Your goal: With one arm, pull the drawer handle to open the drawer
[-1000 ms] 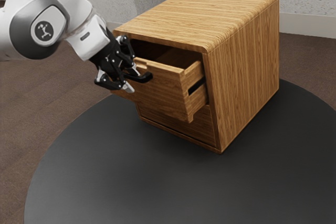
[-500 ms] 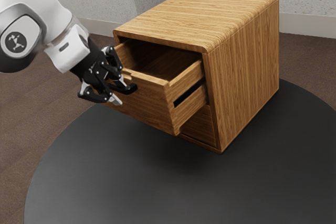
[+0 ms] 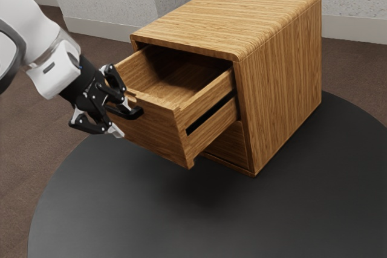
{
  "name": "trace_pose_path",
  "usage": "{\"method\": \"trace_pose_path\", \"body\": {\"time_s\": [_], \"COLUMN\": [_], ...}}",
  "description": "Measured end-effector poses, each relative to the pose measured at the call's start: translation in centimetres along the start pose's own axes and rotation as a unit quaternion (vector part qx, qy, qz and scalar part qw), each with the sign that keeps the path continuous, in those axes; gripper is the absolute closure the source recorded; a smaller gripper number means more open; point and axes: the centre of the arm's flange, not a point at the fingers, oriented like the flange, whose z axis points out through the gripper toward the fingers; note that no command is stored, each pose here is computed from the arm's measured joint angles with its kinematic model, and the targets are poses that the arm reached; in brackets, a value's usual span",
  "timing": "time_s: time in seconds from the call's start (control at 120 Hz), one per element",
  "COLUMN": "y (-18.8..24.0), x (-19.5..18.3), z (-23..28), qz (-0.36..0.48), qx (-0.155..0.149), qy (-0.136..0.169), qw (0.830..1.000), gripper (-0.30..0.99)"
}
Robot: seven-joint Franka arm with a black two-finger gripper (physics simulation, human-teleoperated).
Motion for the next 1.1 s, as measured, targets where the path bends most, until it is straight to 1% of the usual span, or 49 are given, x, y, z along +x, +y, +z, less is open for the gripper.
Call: {"method": "trace_pose_path", "body": {"time_s": [0.042, 0.108, 0.167, 0.35, 0.55, 0.625, 0.692, 0.8, 0.858, 0.892, 0.933, 0.967, 1.033, 1.058, 1.067, 1.075, 1.083, 1.1], "y": [0.2, 0.6, 1.0, 1.9, 2.8, 3.2, 3.6, 4.5, 4.8, 5.0, 5.3, 5.6, 6.1, 6.4, 6.5, 6.6, 6.7, 6.9], "x": [-0.1, -0.2, -0.5, -0.7, -0.9, -1.1, -1.2, -1.2, -1.2, -1.3, -1.3, -1.3, -1.4, -1.4, -1.4, -1.3, -1.2, -1.0], "z": [-0.2, -0.4, -0.5, -0.5, -0.9, -0.9, -0.9, -1.1, -1.1, -1.2, -1.4, -1.7, -2.8, -3.4, -3.6, -4.0, -4.3, -5.2], "qz": [-0.001, -0.003, -0.005, -0.009, -0.012, -0.014, -0.015, -0.016, -0.016, -0.017, -0.017, -0.017, -0.018, -0.018, -0.018, -0.017, -0.016, -0.014], "qx": [0.000, -0.002, -0.003, -0.012, -0.018, -0.022, -0.027, -0.035, -0.041, -0.044, -0.046, -0.047, -0.043, -0.040, -0.040, -0.037, -0.035, -0.029], "qy": [0.001, 0.001, 0.002, 0.003, 0.004, 0.003, 0.004, 0.005, 0.006, 0.006, 0.006, 0.007, 0.010, 0.011, 0.012, 0.013, 0.014, 0.016], "qw": [1.000, 1.000, 1.000, 1.000, 1.000, 1.000, 1.000, 0.999, 0.999, 0.999, 0.999, 0.999, 0.999, 0.999, 0.999, 0.999, 0.999, 0.999], "gripper": [0.48, 0.50, 0.49, 0.40, 0.44, 0.41, 0.33, 0.26, 0.20, 0.21, 0.18, 0.28, 0.42, 0.51, 0.50, 0.52, 0.59, 0.63]}}
